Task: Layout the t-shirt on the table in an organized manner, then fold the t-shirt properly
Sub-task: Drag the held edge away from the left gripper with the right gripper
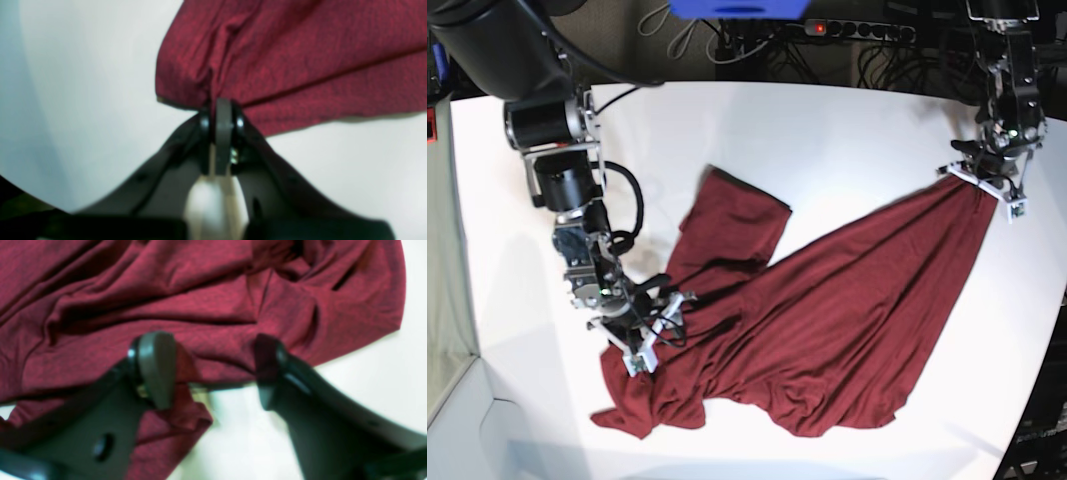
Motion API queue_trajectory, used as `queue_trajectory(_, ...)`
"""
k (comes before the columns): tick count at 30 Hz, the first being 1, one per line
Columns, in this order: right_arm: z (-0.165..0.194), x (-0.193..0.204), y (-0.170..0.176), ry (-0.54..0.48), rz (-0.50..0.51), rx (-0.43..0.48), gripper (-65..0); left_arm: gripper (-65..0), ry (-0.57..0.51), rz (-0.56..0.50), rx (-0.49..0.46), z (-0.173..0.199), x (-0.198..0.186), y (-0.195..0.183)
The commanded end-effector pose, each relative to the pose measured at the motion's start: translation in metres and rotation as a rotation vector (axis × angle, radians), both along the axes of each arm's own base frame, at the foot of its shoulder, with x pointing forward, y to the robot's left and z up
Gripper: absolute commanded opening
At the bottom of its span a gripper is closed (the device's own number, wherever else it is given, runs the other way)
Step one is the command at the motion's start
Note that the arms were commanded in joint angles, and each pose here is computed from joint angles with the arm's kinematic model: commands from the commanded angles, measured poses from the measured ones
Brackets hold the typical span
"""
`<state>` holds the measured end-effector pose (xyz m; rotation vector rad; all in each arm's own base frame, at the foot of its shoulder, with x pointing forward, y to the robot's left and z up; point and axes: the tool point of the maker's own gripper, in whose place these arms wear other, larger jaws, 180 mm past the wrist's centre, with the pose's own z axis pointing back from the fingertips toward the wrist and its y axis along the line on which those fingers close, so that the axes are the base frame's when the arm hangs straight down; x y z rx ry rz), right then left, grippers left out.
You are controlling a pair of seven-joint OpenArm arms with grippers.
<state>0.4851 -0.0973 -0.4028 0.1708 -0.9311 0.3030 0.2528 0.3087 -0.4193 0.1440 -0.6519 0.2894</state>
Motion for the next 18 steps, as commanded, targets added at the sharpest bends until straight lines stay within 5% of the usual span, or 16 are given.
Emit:
queue_trajectory(1,0.0211,0.0146,0.0007,-0.062,-0.003,0.013,-39.7,-64.9,-0.046,-0.001,0.028,0.0143,0.0102,0.0072)
queue_trajectory(8,0.0202,0.0138,0.0016,-0.059,-0.002,0.014,-64.2,-64.9,-0.046,0.001,0.028,0.0131,0.0099,0.0081)
queue_trajectory(18,0.0234,0.0161,-0.0028,-0.048,-0.008,0.003,-64.6,-65.0,-0.051,0.003,0.029,0.0136,0.0104,0.0082)
